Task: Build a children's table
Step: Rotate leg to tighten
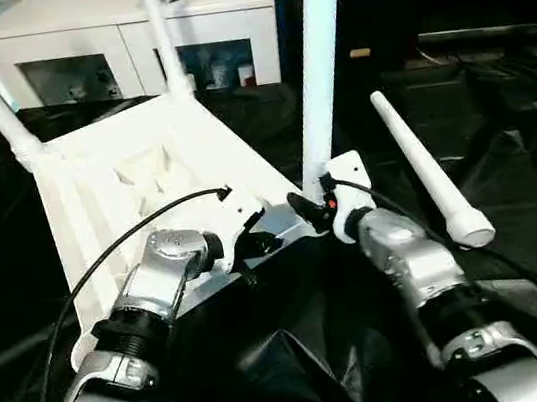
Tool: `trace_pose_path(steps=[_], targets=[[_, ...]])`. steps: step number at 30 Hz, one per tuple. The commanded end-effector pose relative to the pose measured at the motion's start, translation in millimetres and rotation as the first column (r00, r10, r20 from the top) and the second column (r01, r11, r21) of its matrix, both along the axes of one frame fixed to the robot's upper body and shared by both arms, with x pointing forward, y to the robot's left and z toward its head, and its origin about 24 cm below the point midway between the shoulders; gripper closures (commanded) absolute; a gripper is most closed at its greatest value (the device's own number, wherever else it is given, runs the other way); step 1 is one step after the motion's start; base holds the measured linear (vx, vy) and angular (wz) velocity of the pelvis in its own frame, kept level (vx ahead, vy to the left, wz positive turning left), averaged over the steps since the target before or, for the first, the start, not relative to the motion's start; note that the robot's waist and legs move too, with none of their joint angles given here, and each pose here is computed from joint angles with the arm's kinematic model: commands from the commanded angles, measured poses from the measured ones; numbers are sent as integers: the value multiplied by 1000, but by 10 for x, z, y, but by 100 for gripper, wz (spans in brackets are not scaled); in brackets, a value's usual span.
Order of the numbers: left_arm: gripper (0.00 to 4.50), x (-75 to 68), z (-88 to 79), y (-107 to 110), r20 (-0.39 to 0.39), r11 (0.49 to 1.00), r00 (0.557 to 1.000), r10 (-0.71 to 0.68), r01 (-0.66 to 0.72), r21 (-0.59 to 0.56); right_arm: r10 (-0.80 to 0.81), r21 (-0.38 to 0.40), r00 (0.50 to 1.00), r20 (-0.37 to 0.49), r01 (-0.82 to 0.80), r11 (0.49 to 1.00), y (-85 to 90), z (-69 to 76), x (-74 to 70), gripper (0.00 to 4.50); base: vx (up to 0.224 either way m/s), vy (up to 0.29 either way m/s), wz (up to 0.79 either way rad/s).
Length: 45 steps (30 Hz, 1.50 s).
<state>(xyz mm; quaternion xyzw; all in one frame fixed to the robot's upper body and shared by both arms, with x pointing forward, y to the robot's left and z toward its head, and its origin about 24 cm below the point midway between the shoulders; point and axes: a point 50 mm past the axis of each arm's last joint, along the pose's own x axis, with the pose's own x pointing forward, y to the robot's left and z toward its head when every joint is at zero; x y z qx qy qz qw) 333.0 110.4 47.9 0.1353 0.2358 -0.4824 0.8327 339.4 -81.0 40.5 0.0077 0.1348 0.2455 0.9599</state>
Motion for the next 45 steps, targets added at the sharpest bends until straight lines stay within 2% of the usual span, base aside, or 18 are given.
trace_pose_path(steps=[1, 6, 9, 13, 18, 19, 24, 26, 33, 36, 38, 41, 42, 45], targets=[[450, 48, 180, -151, 89, 997, 994, -60, 63, -38, 168, 13, 982, -83, -168, 986, 326, -164, -160, 72, 0, 0, 0], [450, -23, 153, -108, 83, 990, 988, -131, 134, -34, 238, -14, 970, -53, -239, 971, 267, -131, -153, 64, 0, 0, 0], [450, -108, 126, -18, 60, 977, 976, -209, 211, -28, 433, -61, 901, -29, -434, 899, 155, -84, -249, 64, 0, 0, 0], [450, -175, 102, 96, 29, 963, 963, -268, 269, -11, 569, -94, 821, -44, -570, 816, -4, -52, -348, 64, 0, 0, 0], [450, -218, 114, 188, 30, 945, 945, -326, 327, -11, 627, -79, 777, -53, -629, 773, -170, -5, -388, 64, 11, 0, 1], [450, -263, 118, 216, 11, 930, 930, -367, 367, -17, 651, -78, 756, -60, -654, 752, -236, 12, -404, 64, 0, 0, 0], [450, -309, 96, 302, -19, 919, 919, -394, 394, 4, 674, -65, 735, -72, -678, 732, -297, 31, -429, 78, 0, 0, 0], [450, -321, 96, 313, -27, 916, 916, -400, 401, 2, 677, -60, 732, -71, -681, 730, -295, 32, -433, 105, 0, 0, 0], [450, -348, 94, 335, -39, 908, 907, -420, 420, -7, 697, -43, 713, -75, -701, 712, -271, 30, -460, 153, 0, 0, 0], [450, -343, 90, 331, -37, 912, 911, -411, 411, -4, 692, -37, 718, -79, -696, 717, -258, 15, -460, 168, 0, 0, 0], [450, -289, 89, 278, -19, 934, 934, -357, 357, -9, 626, -39, 776, -76, -630, 776, -224, -33, -418, 172, 0, 0, 0], [450, -163, 102, 190, 17, 972, 972, -235, 235, -17, 446, -55, 892, -73, -450, 891, -181, -114, -304, 173, 0, 0, 0], [450, -130, 109, 163, 26, 978, 978, -205, 206, -19, 392, -51, 917, -77, -396, 917, -170, -137, -276, 173, 0, 0, 0], [450, -63, 129, 98, 46, 988, 987, -153, 154, -27, 303, -37, 949, -90, -308, 951, -118, -178, -239, 173, 0, 0, 0]])
